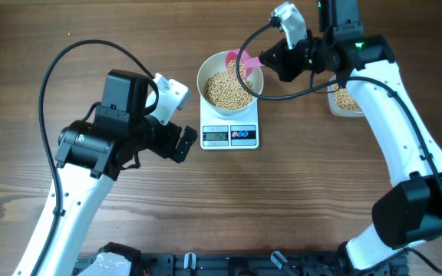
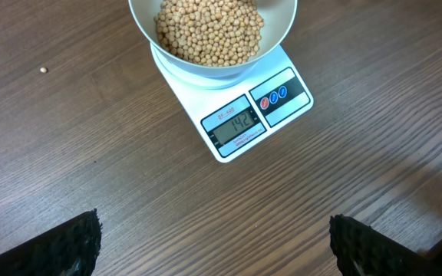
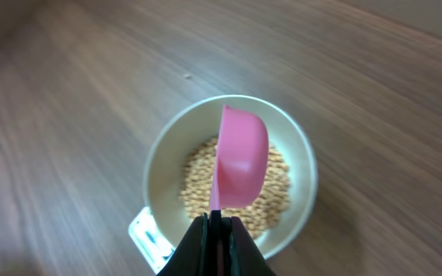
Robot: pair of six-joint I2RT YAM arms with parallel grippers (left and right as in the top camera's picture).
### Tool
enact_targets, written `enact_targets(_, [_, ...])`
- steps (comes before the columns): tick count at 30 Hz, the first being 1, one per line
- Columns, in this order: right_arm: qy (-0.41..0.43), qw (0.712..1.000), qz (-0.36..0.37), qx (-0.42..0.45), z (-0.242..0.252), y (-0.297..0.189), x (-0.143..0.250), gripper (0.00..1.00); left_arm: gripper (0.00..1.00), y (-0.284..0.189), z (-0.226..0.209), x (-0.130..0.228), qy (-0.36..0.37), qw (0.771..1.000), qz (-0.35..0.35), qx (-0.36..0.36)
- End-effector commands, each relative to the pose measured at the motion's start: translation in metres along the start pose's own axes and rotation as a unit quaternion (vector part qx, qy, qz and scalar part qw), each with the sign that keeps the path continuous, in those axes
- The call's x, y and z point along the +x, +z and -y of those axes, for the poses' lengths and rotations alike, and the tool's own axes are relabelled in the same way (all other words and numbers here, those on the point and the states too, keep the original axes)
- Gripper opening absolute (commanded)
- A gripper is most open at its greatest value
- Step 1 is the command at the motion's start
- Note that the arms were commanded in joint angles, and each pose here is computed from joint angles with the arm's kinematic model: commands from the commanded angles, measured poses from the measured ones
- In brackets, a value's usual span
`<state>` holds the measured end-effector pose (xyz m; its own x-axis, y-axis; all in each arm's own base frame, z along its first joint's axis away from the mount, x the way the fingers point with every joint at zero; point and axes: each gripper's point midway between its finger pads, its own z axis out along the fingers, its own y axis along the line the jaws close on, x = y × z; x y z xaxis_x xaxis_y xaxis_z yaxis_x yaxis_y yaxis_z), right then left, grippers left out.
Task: Scoop item into bowl and weigh 150g on scale
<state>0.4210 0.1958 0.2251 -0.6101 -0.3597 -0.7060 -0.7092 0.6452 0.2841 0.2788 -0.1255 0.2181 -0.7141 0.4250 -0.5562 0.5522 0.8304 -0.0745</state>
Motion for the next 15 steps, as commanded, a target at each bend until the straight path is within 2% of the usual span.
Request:
enact_targets(1, [-0.013,1.000,-0.014,0.016,-0.006,-0.005,0.001,0.04,1.00,-0.003,-0.001,-0.004,0.006,1.000,0.008,0.000])
enact_targets(2, [0.008,0.999,-0.019,0.033,0.000,-0.005,0.003,0.04,1.00,-0.003,-0.001,-0.004,0.006,1.000,0.008,0.000])
enact_targets(15, [0.016,0.999,0.007,0.038,0.002,-0.006,-0.010,0.04,1.00,-0.003,-0.001,-0.004,0.006,1.000,0.008,0.000])
